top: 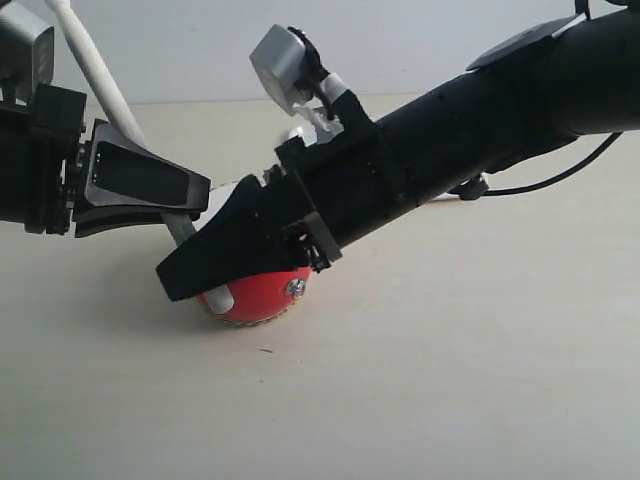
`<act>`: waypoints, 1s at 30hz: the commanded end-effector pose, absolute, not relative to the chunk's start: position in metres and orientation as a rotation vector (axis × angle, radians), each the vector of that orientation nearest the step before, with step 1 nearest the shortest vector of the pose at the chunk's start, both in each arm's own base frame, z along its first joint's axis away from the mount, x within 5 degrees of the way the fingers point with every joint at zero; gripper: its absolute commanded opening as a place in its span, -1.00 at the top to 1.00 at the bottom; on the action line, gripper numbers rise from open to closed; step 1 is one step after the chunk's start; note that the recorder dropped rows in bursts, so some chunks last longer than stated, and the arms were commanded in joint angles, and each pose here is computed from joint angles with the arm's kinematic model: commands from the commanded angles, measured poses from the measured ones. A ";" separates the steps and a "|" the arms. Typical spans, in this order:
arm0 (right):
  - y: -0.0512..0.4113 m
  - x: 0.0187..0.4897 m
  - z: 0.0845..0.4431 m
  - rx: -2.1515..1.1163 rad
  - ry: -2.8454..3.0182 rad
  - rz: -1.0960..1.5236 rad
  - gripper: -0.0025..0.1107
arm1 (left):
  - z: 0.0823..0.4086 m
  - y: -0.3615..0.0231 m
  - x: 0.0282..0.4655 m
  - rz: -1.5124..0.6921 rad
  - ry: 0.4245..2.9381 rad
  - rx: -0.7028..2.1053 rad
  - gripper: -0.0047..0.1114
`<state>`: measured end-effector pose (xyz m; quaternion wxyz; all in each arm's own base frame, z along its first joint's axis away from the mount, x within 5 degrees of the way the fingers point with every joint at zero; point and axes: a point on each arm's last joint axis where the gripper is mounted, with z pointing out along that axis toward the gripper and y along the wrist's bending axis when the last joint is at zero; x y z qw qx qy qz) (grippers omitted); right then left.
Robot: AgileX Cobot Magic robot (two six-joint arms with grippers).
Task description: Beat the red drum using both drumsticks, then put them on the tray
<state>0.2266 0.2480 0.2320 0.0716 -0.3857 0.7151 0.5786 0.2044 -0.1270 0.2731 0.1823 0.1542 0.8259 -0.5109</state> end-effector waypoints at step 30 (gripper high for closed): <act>0.261 0.217 0.241 -1.140 2.062 1.814 0.96 | 0.274 -0.127 0.204 -1.464 2.327 0.429 0.92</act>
